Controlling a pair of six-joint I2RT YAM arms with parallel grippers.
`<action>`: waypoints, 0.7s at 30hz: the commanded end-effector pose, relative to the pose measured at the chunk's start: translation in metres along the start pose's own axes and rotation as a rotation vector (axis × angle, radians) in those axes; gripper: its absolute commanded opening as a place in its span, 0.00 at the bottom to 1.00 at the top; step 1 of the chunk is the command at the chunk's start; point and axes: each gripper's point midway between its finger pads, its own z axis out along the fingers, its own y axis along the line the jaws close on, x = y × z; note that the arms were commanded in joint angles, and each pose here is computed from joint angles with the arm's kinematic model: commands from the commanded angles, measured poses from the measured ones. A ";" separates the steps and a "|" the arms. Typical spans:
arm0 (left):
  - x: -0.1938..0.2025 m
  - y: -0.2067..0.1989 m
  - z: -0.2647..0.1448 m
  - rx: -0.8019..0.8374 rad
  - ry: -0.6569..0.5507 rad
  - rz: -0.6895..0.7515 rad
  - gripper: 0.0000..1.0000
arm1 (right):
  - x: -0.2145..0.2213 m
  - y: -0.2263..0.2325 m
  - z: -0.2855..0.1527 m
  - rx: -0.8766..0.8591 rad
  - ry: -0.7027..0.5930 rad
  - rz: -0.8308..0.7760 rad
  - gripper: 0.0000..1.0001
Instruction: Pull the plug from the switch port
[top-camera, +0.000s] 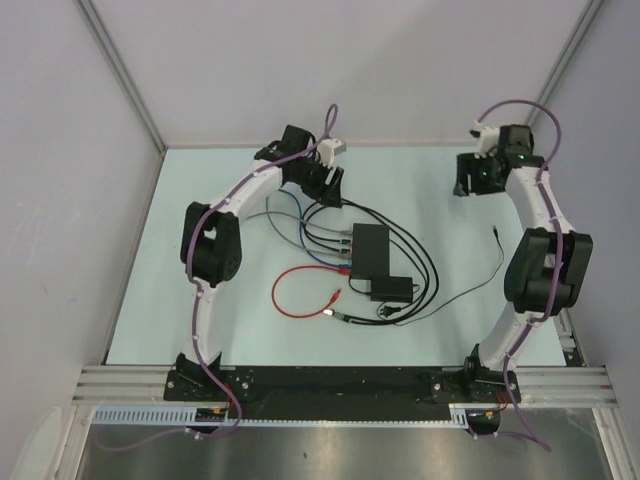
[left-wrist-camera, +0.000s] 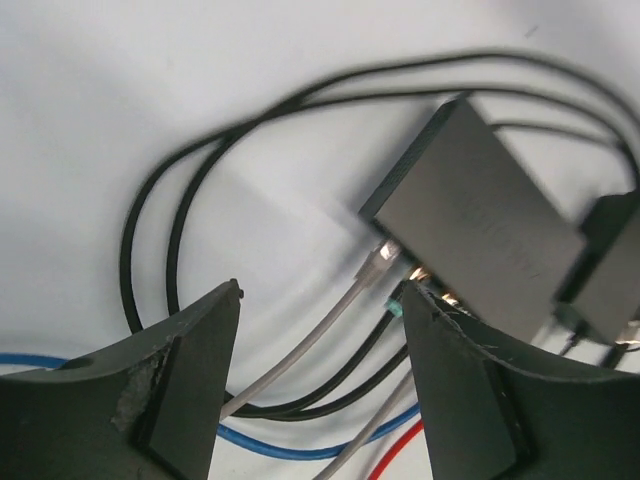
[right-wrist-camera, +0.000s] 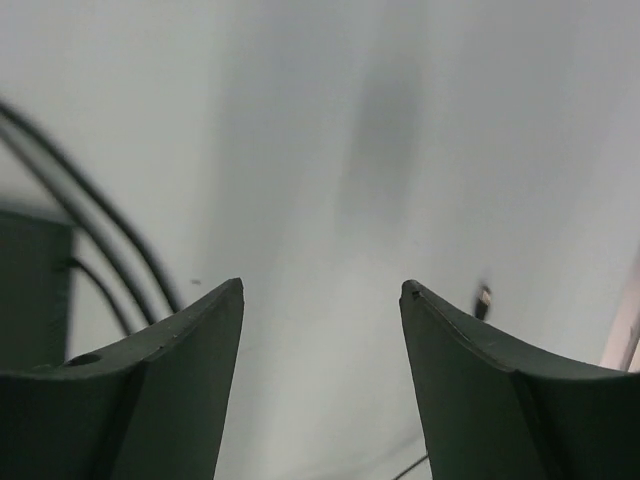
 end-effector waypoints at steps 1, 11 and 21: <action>-0.074 -0.033 -0.056 0.128 -0.174 0.088 0.73 | -0.065 0.099 -0.057 -0.176 -0.184 -0.302 0.69; -0.034 -0.047 -0.053 0.188 -0.122 -0.020 0.76 | -0.016 0.211 -0.004 -0.451 -0.009 -0.426 0.58; -0.005 -0.041 -0.036 0.268 -0.022 -0.051 0.65 | 0.046 0.274 0.040 -0.647 0.178 -0.270 0.25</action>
